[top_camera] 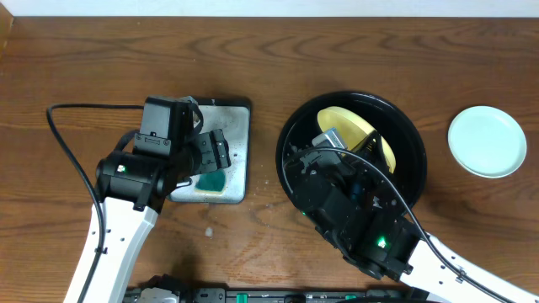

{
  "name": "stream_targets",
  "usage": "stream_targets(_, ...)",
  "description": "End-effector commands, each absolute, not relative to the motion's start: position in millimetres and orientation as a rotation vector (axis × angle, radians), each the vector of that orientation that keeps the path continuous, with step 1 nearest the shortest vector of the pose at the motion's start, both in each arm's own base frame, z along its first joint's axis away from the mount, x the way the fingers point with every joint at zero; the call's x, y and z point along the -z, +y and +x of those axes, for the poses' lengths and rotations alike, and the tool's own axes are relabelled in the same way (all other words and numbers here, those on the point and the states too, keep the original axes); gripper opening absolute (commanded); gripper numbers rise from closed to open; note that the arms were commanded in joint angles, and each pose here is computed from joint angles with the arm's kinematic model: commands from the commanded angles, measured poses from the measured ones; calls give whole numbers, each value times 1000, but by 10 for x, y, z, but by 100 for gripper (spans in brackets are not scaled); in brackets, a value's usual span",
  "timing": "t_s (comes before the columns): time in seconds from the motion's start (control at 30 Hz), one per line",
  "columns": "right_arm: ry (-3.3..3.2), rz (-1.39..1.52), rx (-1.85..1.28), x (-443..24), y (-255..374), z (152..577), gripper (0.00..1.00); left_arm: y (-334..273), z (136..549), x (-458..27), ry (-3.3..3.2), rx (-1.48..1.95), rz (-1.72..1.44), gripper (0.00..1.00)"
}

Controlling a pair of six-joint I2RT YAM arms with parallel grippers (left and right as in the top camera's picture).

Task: Clean dirty plates on tray and stack at the side
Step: 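Lift the yellow plate rim with right gripper and tilt it upright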

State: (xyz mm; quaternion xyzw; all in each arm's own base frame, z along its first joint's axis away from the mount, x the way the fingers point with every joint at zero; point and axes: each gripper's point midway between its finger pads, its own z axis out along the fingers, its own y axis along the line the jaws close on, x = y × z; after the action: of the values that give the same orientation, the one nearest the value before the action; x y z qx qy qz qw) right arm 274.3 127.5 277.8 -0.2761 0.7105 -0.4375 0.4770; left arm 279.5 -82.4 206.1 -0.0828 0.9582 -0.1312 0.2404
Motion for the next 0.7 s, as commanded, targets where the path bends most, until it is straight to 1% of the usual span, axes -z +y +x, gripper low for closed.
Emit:
stream_targets(0.0, 1721, -644, 1062, -2882, 1271, 2719, 1, -807, 2827, -2138, 2601, 358, -224, 85)
stream_targets(0.2, 1728, -651, 1036, -2860, 1298, 2726, 1, -807, 2827, -2138, 2601, 358, -224, 84)
stream_targets(0.47, 1749, -575, 988, -2850, 1264, 2746, 1, -807, 2827, -2138, 2601, 358, -224, 84)
stream_targets(0.67, 1773, -611, 953, -2779, 1290, 2777, 1, -807, 2827, -2138, 2601, 358, -224, 84)
